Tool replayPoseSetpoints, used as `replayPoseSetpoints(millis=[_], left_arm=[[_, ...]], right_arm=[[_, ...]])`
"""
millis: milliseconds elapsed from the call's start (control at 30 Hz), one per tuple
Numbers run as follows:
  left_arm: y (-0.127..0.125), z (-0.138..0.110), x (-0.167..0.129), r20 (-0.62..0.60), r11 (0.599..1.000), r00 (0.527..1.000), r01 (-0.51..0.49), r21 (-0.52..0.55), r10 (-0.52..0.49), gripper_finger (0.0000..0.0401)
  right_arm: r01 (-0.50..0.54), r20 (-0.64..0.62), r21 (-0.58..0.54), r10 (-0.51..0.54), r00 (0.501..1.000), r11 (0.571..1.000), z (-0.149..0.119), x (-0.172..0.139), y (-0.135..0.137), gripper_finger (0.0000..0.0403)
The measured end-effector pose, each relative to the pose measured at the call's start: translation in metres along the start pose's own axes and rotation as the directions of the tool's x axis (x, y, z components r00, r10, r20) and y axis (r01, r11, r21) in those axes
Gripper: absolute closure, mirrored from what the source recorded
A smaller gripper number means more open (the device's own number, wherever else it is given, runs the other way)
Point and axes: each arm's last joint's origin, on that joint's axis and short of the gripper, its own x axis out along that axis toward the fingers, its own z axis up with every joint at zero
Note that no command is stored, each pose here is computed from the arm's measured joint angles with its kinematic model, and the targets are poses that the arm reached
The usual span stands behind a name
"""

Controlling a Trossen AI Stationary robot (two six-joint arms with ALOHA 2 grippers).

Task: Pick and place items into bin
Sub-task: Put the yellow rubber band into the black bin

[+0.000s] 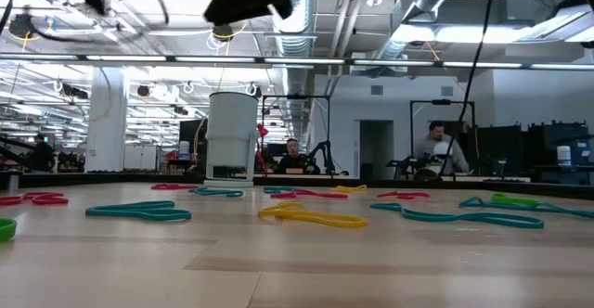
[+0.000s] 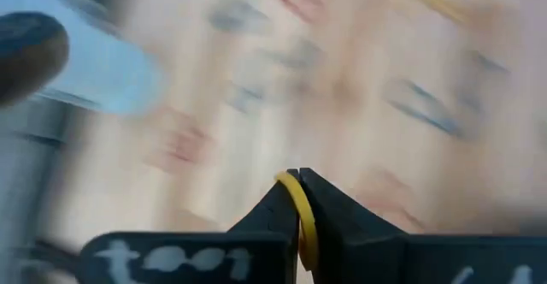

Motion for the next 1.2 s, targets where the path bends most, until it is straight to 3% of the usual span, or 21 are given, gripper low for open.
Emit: replayPoseSetpoints(millis=[100, 167, 400, 533, 600, 733, 867, 967, 1133, 1200], left_arm=[[-0.014, -0.008, -0.006, -0.135, 0.97, 0.966, 0.233, 0.065, -0.223, 0.0401], [-0.021, -0.014, -0.011, -0.199, 0.942, 0.933, 0.323, 0.091, -0.301, 0.0401], [-0.039, -0.033, -0.026, -0.222, 0.916, 0.898, 0.398, 0.049, -0.379, 0.0401], [-0.055, -0.041, -0.033, -0.215, 0.853, 0.843, 0.517, 0.068, -0.494, 0.0401], [-0.061, -0.044, -0.033, -0.172, 0.842, 0.841, 0.532, 0.088, -0.514, 0.0401], [-0.064, -0.05, -0.022, -0.076, 0.891, 0.894, 0.448, 0.078, -0.442, 0.0401], [-0.068, -0.061, -0.002, -0.102, 0.905, 0.902, 0.425, 0.029, -0.42, 0.0401], [-0.078, -0.071, 0.015, -0.125, 0.873, 0.866, 0.487, -0.005, -0.484, 0.0401], [-0.095, -0.083, 0.039, -0.094, 0.771, 0.766, 0.635, -0.042, -0.636, 0.0401], [-0.093, -0.087, 0.047, -0.088, 0.789, 0.785, 0.613, -0.042, -0.614, 0.0401]], right_arm=[[-0.017, -0.054, 0.013, 0.018, 0.998, 1.0, -0.001, -0.013, 0.002, 0.031], [-0.024, -0.08, 0.037, 0.027, 0.996, 0.999, -0.003, -0.015, 0.006, 0.031], [-0.057, -0.113, 0.036, 0.06, 0.992, 0.998, -0.006, -0.021, 0.022, 0.031], [-0.06, -0.112, 0.052, 0.066, 0.992, 0.997, -0.006, -0.022, 0.025, 0.031], [-0.063, -0.111, 0.05, 0.068, 0.992, 0.997, -0.005, -0.022, 0.026, 0.031], [-0.062, -0.111, 0.051, 0.067, 0.992, 0.997, -0.005, -0.022, 0.026, 0.031], [-0.055, -0.114, 0.055, 0.061, 0.992, 0.997, -0.006, -0.021, 0.023, 0.031], [-0.049, -0.114, 0.059, 0.056, 0.992, 0.997, -0.006, -0.02, 0.02, 0.031], [-0.04, -0.117, 0.061, 0.047, 0.992, 0.997, -0.007, -0.018, 0.014, 0.031], [-0.033, -0.119, 0.066, 0.041, 0.992, 0.997, -0.007, -0.017, 0.011, 0.031]])
